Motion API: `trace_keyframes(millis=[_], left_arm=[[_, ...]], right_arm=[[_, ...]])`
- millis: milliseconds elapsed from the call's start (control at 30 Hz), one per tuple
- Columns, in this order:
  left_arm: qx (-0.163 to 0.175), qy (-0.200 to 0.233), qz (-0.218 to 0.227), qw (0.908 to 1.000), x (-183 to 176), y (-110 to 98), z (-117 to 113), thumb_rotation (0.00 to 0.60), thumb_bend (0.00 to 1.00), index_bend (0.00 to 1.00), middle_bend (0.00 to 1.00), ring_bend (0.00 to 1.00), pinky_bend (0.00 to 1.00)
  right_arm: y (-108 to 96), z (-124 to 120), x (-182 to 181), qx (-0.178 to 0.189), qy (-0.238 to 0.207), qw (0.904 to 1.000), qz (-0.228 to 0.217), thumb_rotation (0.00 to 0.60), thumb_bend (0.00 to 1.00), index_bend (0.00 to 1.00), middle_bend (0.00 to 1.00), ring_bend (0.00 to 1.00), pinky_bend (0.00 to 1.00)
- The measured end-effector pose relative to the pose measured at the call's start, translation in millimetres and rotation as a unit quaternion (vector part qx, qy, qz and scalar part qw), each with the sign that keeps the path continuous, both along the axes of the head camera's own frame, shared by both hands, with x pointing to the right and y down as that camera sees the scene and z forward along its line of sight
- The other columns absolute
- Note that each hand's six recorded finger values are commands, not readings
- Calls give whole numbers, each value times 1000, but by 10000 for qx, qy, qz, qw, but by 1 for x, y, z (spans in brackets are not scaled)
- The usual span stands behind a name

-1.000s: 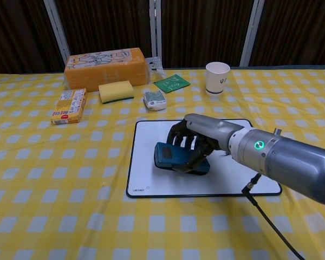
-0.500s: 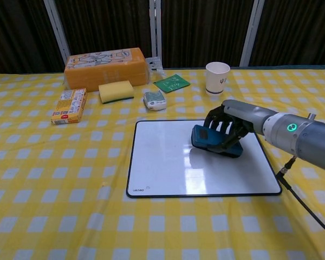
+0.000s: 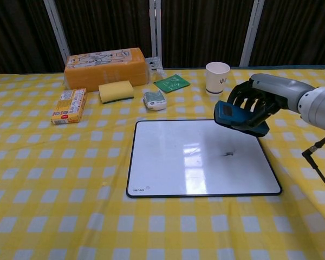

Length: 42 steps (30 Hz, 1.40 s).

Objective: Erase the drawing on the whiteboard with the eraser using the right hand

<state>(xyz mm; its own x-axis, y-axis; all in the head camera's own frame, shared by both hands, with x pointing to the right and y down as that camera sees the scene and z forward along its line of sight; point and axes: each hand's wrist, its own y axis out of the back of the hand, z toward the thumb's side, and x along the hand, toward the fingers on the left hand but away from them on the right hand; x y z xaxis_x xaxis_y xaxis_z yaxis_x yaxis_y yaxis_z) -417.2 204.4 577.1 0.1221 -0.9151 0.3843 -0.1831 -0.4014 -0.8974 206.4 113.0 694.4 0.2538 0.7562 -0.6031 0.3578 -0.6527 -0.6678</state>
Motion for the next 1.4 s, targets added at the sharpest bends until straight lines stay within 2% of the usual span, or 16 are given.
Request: trace_keyframes(millis=[533,700,1000,1400], left_arm=[[35,81,29,10000,2,1,-4,600,13,0,0,0,0],[24,68,9,10000,1,0,-4,600,13,0,0,0,0],[-33,16,-7,10000,-1,-1,1,600,14,0,0,0,0],[-63,-13,-5,10000,-1,-1,4,600,13,0,0,0,0]], right_arm=[[39,13,-69,-418,-587,9964,-452,600,292,831,706,713,770],[45,16,-86,-459,-773,9946,-515,600,293,830,706,713,770],[41,33,-80,-460,-732,9954,-402,600,293,830,706,713,770],[29,45,-40,-436,-437,9980,-105,600,293,830,706,714,770]])
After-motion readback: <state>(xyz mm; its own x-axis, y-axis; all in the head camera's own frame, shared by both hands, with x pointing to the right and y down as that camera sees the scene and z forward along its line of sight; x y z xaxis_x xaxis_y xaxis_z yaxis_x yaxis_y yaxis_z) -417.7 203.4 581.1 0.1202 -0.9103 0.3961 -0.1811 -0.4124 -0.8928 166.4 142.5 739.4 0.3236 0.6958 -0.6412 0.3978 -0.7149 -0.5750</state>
